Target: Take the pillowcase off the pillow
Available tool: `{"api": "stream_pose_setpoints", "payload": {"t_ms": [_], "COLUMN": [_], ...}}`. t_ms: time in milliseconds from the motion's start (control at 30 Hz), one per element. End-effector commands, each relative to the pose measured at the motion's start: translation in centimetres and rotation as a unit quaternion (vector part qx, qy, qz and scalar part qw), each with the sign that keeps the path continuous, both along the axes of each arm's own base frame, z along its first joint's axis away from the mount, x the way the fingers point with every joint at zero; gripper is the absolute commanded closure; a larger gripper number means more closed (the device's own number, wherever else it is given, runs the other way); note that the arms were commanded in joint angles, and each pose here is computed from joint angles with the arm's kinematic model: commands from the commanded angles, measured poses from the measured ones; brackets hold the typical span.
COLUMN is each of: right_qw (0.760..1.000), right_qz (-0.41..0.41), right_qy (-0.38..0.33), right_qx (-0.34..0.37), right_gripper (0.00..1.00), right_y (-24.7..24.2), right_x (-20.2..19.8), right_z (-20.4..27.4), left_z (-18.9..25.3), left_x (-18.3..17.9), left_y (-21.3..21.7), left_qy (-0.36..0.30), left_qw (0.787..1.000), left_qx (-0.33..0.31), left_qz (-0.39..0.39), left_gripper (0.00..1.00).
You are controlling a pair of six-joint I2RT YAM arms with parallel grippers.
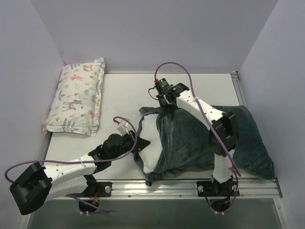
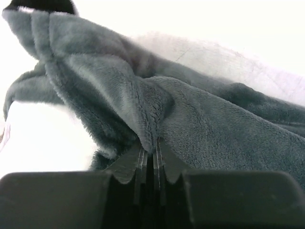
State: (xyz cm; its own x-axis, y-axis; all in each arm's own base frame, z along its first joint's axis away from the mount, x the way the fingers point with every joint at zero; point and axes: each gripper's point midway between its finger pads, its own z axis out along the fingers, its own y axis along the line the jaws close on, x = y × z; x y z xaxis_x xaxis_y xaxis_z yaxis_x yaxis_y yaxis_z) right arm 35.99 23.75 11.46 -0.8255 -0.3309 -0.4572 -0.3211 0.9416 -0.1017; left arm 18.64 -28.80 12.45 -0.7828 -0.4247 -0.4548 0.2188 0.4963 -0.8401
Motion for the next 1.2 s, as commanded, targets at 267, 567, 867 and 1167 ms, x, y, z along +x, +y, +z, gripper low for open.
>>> {"api": "stream_pose_setpoints", "payload": {"t_ms": [267,567,867,1167], "right_qw": [0.977,0.966,0.975,0.950], "right_qz": [-0.199,-0.218,-0.058,-0.014], "right_qy": [-0.080,-0.115,-0.158,-0.197], "right_qx": [-0.011,0.080,0.146,0.243], "right_gripper": [1.00,1.00,0.26,0.13], "right_y": [-12.9,-12.5,-2.8,-2.7], "right_x": [6.6,11.2,4.0,-8.6], "right_z": [3.8,7.3,14.7,17.8], "left_z": [3.0,4.8,8.5,11.8], "left_x": [-1.1,0.2,5.8,10.4], "left_y": [5.6,9.1,6.4,5.9], "left_qy": [-0.035,-0.054,-0.061,-0.053], "left_qw": [0.995,0.983,0.971,0.969], "left_qx": [0.049,0.066,0.101,0.083], "left_qz": [0.080,0.164,0.207,0.227], "left_gripper": [1.00,1.00,1.00,1.00]}}
